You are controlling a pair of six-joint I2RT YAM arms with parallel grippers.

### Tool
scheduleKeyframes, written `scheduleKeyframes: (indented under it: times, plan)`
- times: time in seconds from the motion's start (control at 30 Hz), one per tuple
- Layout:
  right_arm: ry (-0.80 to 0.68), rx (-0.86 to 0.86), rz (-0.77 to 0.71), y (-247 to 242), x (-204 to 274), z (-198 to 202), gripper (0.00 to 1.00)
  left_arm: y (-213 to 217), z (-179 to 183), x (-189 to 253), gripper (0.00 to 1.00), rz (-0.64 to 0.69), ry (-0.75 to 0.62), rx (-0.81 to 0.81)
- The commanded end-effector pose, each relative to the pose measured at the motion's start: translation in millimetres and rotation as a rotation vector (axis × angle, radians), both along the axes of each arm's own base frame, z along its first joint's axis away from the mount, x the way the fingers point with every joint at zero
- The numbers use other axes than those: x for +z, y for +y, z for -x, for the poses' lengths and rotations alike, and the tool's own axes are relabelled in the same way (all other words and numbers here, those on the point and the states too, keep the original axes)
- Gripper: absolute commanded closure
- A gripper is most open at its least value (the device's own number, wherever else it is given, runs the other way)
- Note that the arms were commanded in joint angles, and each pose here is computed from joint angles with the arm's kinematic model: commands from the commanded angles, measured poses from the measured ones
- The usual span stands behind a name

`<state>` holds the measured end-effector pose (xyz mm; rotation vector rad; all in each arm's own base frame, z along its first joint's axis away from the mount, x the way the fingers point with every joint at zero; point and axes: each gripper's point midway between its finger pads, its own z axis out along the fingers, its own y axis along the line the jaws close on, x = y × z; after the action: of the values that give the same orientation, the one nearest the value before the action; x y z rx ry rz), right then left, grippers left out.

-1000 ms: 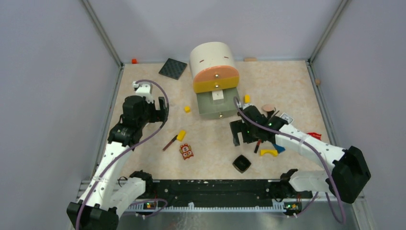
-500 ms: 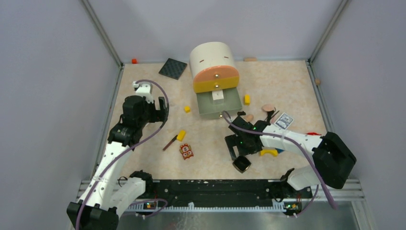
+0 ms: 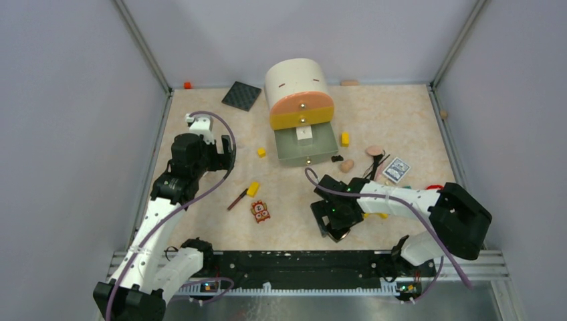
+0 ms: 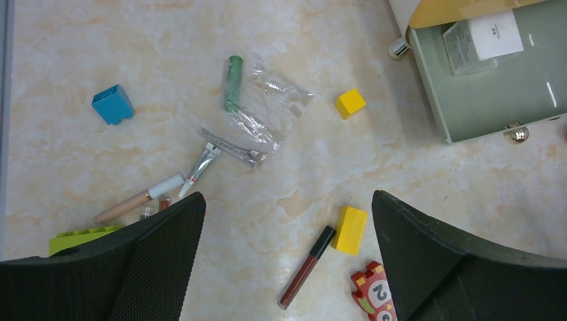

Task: Organize the makeup
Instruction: Pick up the makeup from the center of the board.

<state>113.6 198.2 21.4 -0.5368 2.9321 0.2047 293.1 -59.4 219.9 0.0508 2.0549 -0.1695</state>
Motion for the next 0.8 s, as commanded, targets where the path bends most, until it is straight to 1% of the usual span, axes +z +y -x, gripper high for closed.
scheduleKeyframes:
  times: [0.0, 0.07, 0.13, 0.3, 0.33, 0.43, 0.53, 0.63, 0.7, 0.77]
  plan:
    - [-0.011, -0.018, 0.053, -5, -7, 3, 0.04, -4, -5, 6, 0.01, 0.010, -0.034, -0.015]
    - [-0.008, -0.016, 0.071, -6, -10, 4, 0.04, -4, -4, 6, 0.01, 0.011, -0.033, -0.016]
    - [-0.013, -0.010, 0.088, -6, -13, 4, 0.07, -4, -4, 6, 0.01, 0.011, -0.033, -0.016]
    - [-0.066, -0.011, 0.120, -3, -12, -3, 0.20, -4, -4, 7, 0.01, 0.012, -0.034, -0.017]
    - [-0.080, -0.012, 0.119, -1, -10, -6, 0.23, -4, -4, 6, 0.01, 0.013, -0.033, -0.017]
    - [-0.135, -0.024, 0.084, 11, 1, -17, 0.42, -4, -4, 6, 0.01, 0.013, -0.034, -0.018]
    - [-0.224, -0.043, 0.015, 33, 26, -39, 0.54, -4, -5, 7, 0.01, 0.012, -0.035, -0.018]
    - [-0.356, -0.068, -0.073, 59, 63, -70, 0.59, -4, -5, 6, 0.01, 0.010, -0.033, -0.015]
    - [-0.447, -0.088, -0.114, 71, 93, -95, 0.60, -3, -5, 7, 0.01, 0.009, -0.035, -0.012]
    - [-0.520, -0.124, -0.108, 75, 114, -122, 0.60, -3, -4, 8, 0.01, 0.011, -0.038, -0.013]
